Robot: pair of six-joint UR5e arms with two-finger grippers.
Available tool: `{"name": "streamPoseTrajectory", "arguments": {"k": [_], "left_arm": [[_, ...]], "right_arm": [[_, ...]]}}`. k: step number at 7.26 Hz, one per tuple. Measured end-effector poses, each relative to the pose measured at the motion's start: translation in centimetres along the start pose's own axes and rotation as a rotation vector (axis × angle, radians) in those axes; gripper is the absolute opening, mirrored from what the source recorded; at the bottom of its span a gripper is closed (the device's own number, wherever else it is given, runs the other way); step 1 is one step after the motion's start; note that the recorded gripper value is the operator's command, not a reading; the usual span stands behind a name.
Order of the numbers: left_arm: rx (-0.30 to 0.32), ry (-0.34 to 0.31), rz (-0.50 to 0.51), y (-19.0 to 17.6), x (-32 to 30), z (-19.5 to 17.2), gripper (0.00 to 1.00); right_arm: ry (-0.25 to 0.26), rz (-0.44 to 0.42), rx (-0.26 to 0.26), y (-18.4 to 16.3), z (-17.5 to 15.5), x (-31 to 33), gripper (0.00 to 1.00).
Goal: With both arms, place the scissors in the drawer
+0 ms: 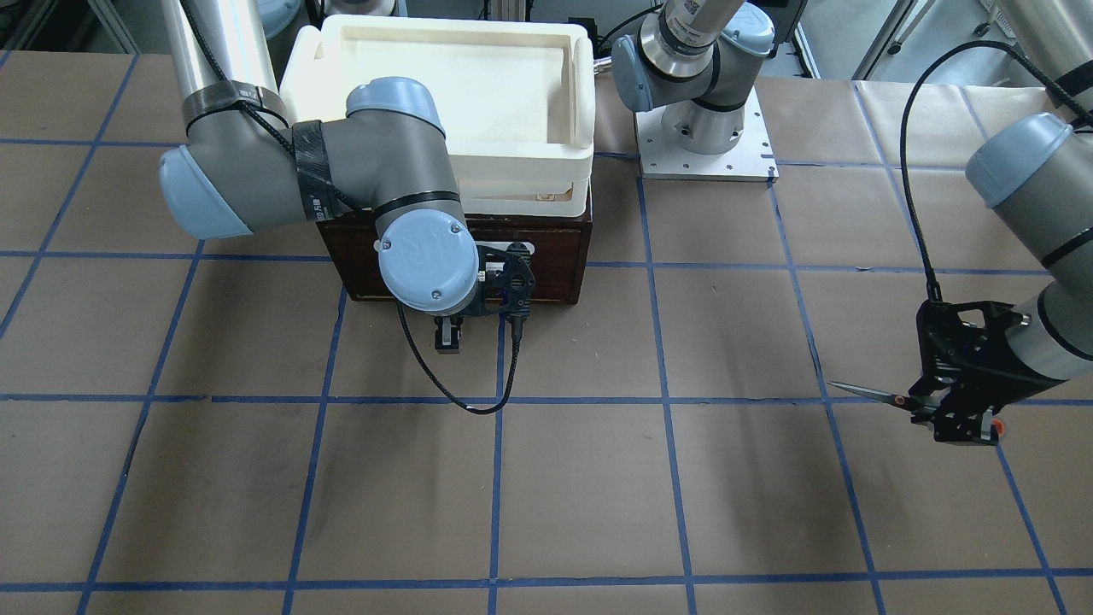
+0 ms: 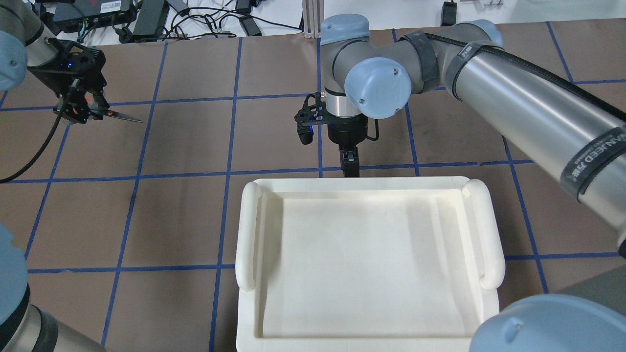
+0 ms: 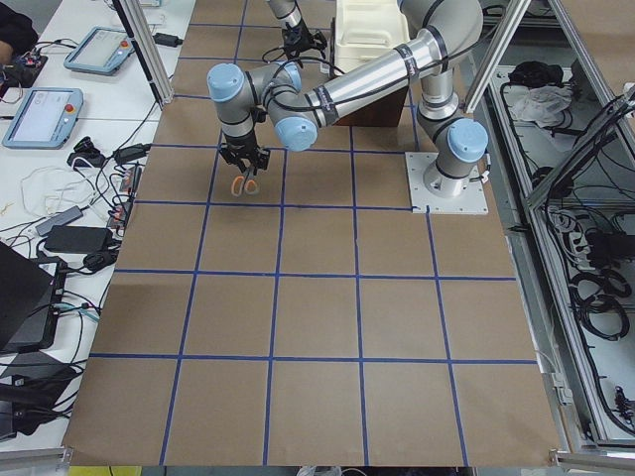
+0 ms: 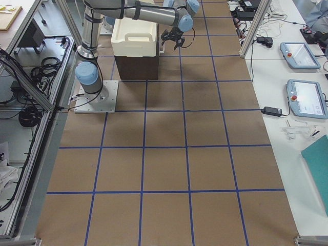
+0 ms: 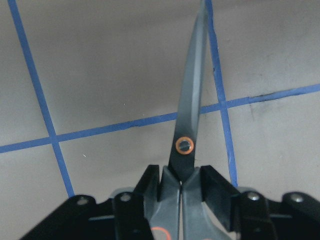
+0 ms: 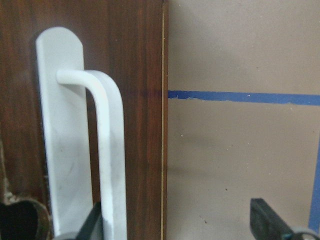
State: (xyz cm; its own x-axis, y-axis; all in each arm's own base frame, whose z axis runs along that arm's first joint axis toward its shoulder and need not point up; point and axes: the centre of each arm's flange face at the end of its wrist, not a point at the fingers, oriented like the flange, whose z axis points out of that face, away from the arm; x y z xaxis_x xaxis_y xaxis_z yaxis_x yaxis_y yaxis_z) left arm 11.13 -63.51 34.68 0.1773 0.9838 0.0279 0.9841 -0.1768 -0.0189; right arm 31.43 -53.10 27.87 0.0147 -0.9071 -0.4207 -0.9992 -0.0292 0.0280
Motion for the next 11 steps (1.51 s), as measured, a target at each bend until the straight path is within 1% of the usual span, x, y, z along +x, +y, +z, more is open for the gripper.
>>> {"name": "streamPoseTrajectory", "arguments": {"k": [3,9,11], "left_arm": [[0.002,0.006,-0.002,0.1,0.1,0.0,0.0],[0.004,0.017,-0.003,0.1,0.3,0.5,0.0],[0.005,0.02,-0.003,0.0,0.3,0.6,0.0]], "right_arm": [[0.023,-0.01,0.005,-0.1,-0.3,0.3,1.0],[0.135,-0.035,0.025,0.0,-2.0,1.6,1.0],[0.15,-0.04,0.028,0.0,-2.5,2.4,1.0]]}}
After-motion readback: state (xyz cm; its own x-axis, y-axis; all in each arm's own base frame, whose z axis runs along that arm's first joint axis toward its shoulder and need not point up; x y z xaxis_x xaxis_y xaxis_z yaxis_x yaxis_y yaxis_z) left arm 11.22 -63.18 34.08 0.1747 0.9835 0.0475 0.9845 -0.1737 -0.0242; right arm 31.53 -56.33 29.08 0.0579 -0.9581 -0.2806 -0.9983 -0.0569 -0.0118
